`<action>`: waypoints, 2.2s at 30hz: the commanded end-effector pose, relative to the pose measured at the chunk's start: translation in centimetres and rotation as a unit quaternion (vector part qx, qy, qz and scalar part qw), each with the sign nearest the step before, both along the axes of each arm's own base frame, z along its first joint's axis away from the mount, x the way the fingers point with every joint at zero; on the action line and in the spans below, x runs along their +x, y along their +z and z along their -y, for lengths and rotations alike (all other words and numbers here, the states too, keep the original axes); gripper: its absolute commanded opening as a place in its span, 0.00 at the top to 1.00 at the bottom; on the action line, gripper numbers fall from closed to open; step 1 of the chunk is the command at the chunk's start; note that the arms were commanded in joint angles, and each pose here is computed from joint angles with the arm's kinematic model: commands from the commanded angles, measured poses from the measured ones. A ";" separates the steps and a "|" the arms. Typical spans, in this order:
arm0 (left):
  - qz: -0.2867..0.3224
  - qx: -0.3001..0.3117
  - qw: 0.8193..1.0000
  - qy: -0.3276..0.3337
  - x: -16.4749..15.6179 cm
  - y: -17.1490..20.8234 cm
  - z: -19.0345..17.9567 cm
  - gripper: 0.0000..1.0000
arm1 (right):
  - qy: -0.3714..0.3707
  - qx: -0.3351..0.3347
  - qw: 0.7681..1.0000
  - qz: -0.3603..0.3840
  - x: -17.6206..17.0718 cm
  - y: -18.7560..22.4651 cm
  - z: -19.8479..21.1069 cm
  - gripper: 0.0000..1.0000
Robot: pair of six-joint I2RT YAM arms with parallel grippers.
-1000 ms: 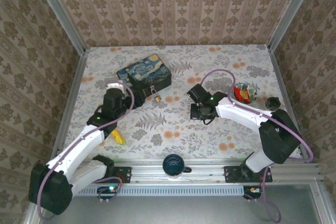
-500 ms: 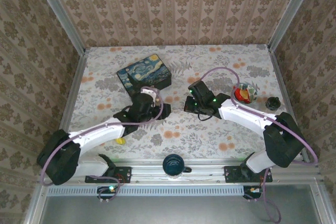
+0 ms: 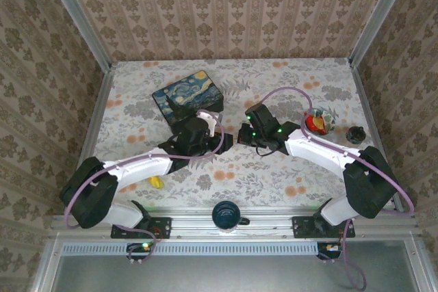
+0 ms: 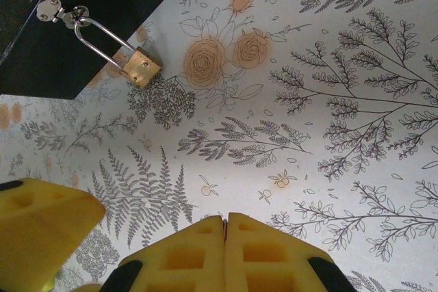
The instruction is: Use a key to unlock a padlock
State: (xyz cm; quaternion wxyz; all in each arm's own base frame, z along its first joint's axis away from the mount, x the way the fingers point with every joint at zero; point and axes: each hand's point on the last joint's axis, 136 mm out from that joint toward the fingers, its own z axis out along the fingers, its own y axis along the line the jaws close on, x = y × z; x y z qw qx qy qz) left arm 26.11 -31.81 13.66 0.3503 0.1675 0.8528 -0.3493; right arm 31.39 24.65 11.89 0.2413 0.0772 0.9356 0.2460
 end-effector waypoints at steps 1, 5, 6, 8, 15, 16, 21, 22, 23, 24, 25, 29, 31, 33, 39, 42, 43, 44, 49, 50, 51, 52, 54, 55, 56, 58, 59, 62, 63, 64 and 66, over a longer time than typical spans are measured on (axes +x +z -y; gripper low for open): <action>0.003 -0.017 1.000 -0.012 0.3 0.8 1.0 0.59 | -0.002 0.018 1.000 -0.001 0.0 0.5 -0.3 1.00; -0.003 -0.022 1.000 -0.015 0.4 0.6 1.2 0.62 | -0.001 0.020 1.000 -0.002 0.0 0.5 -0.3 1.00; -0.002 -0.025 1.000 -0.017 0.4 0.6 1.3 0.62 | 0.000 0.021 1.000 -0.003 0.0 0.5 -0.4 1.00; -0.004 -0.028 0.999 -0.017 0.5 0.6 1.4 0.62 | 0.001 0.024 1.000 -0.006 0.0 0.4 -0.5 1.00; -0.018 -0.049 0.998 -0.017 1.0 0.4 1.7 0.65 | 0.004 0.030 1.000 -0.008 -0.1 0.3 -0.8 1.00; -0.020 -0.051 0.998 -0.017 1.0 0.2 1.7 0.65 | 0.002 0.030 1.000 -0.008 0.0 0.3 -0.7 1.00; -0.027 -0.056 0.998 -0.019 1.1 -0.1 1.9 0.67 | 0.004 0.034 0.999 -0.007 0.0 0.5 -0.8 1.00; -0.027 -0.058 0.998 -0.021 1.1 -0.1 2.0 0.68 | 0.004 0.035 0.999 -0.006 0.0 0.5 -0.8 1.00; -0.028 -0.060 0.998 -0.021 1.2 0.0 2.1 0.69 | 0.005 0.035 0.999 -0.007 0.0 0.5 -0.9 1.00; -0.028 -0.062 0.997 -0.022 1.2 0.0 2.2 0.71 | 0.006 0.036 0.999 -0.007 -0.1 0.5 -0.9 1.00; -0.028 -0.063 0.997 -0.024 1.2 0.0 2.3 0.74 | 0.007 0.038 0.999 -0.009 -0.1 0.4 -1.0 1.00; -0.034 -0.065 0.997 -0.025 1.3 -0.1 2.5 0.93 | 0.008 0.038 0.999 -0.009 -0.2 0.3 -1.0 1.00; -0.036 -0.066 0.997 -0.027 1.4 -0.2 2.6 1.00 | 0.010 0.038 0.999 -0.007 -0.2 0.4 -1.0 1.00; -0.036 -0.066 0.997 -0.029 1.3 -0.2 2.5 1.00 | 0.012 0.037 0.999 -0.002 -0.2 0.6 -0.8 1.00; -0.017 -0.065 0.997 -0.035 1.3 0.6 1.5 1.00 | 0.015 0.047 0.999 0.020 -0.2 1.3 -0.5 1.00; 0.000 -0.059 0.997 -0.044 1.2 1.3 1.0 1.00 | 0.021 0.059 0.998 0.031 -0.1 1.8 -0.6 1.00; 0.006 -0.057 0.997 -0.050 1.1 1.6 0.8 1.00 | 0.024 0.064 0.997 0.036 -0.1 2.0 -0.6 1.00; 0.011 -0.056 0.997 -0.053 1.0 1.8 0.7 1.00 | 0.028 0.067 0.997 0.038 -0.2 2.1 -0.7 1.00; 0.039 -0.064 0.995 -0.072 0.4 3.5 0.0 1.00 | 0.045 0.096 0.993 0.056 -0.3 2.5 -1.4 1.00; 0.042 -0.068 0.994 -0.075 0.4 3.8 -0.1 1.00 | 0.048 0.105 0.991 0.065 -0.3 3.1 -1.5 1.00; 0.046 -0.075 0.993 -0.080 0.2 4.2 -0.2 1.00 | 0.052 0.117 0.989 0.075 -0.5 3.8 -1.6 1.00; 0.049 -0.079 0.992 -0.084 0.0 4.4 -0.3 1.00 | 0.055 0.123 0.988 0.080 -0.5 4.1 -1.7 1.00; 0.056 -0.090 0.990 -0.089 -0.2 5.1 -0.6 1.00 | 0.060 0.136 0.985 0.091 -0.5 4.7 -1.9 1.00; 0.057 -0.093 0.990 -0.090 -0.2 5.2 -0.7 1.00 | 0.063 0.141 0.983 0.095 -0.6 4.9 -2.0 1.00; 0.057 -0.096 0.990 -0.091 -0.3 5.4 -0.8 1.00 | 0.064 0.144 0.983 0.098 -0.6 5.1 -2.0 1.00; 0.057 -0.099 0.989 -0.091 -0.4 5.6 -1.0 1.00 | 0.067 0.148 0.981 0.103 -0.8 5.3 -2.0 1.00; 0.058 -0.102 0.989 -0.091 -0.4 5.7 -1.1 1.00 | 0.067 0.148 0.981 0.105 -0.8 5.4 -2.0 1.00; 0.057 -0.116 0.988 -0.089 -0.4 6.0 -1.3 1.00 | 0.067 0.146 0.981 0.107 -0.9 5.5 -1.8 1.00; 0.058 -0.123 0.987 -0.091 -0.4 6.3 -1.4 1.00 | 0.067 0.146 0.981 0.108 -0.9 5.5 -1.8 1.00; 0.057 -0.129 0.986 -0.092 -0.4 6.4 -1.4 1.00 | 0.067 0.147 0.981 0.109 -0.9 5.5 -1.8 1.00; 0.054 -0.135 0.985 -0.094 -0.4 6.5 -1.5 1.00 | 0.066 0.145 0.981 0.111 -0.9 5.5 -1.7 0.94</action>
